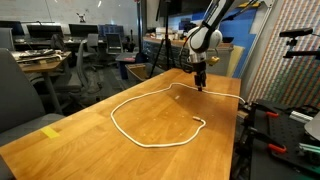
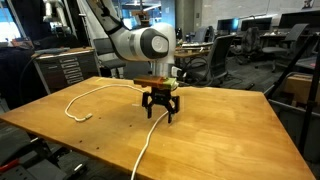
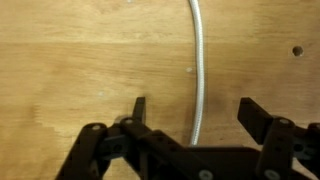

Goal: Tie a knot

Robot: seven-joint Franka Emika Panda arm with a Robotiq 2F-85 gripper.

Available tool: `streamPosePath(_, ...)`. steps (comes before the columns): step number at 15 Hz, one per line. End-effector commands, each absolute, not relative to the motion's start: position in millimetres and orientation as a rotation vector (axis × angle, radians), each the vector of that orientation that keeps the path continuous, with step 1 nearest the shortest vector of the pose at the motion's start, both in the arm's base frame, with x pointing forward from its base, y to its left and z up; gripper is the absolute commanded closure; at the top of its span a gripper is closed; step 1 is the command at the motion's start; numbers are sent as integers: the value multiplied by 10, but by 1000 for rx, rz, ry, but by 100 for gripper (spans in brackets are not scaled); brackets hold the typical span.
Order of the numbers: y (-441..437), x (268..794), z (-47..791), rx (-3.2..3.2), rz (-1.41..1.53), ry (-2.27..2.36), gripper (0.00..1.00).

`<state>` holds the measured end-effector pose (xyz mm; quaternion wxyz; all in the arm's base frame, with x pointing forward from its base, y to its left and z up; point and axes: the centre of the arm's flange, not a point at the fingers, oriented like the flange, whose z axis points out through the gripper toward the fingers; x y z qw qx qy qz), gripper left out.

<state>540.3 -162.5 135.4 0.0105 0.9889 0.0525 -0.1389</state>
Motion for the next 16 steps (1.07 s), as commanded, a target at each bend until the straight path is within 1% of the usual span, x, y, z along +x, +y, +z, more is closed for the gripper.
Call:
streamPosePath(1,-1578,5595,1272,3057,-319,-120,37)
streamPosePath(2,-1561,5624,1259,3044,-285,-192,47)
streamPosePath(4,-1507,5653,1246,3013,-242,-321,62)
streamPosePath(8,-1468,5701,1296,2943,-172,-517,91)
streamPosePath(11,-1436,5725,1356,2919,-167,-606,97)
streamPosePath(13,-1399,5728,1440,2933,-169,-641,95)
streamPosePath(14,-1341,5724,1505,2950,-152,-654,92)
streamPosePath(15,-1270,5725,1571,2968,-120,-658,93)
streamPosePath(16,-1172,5744,1654,2986,-69,-669,91)
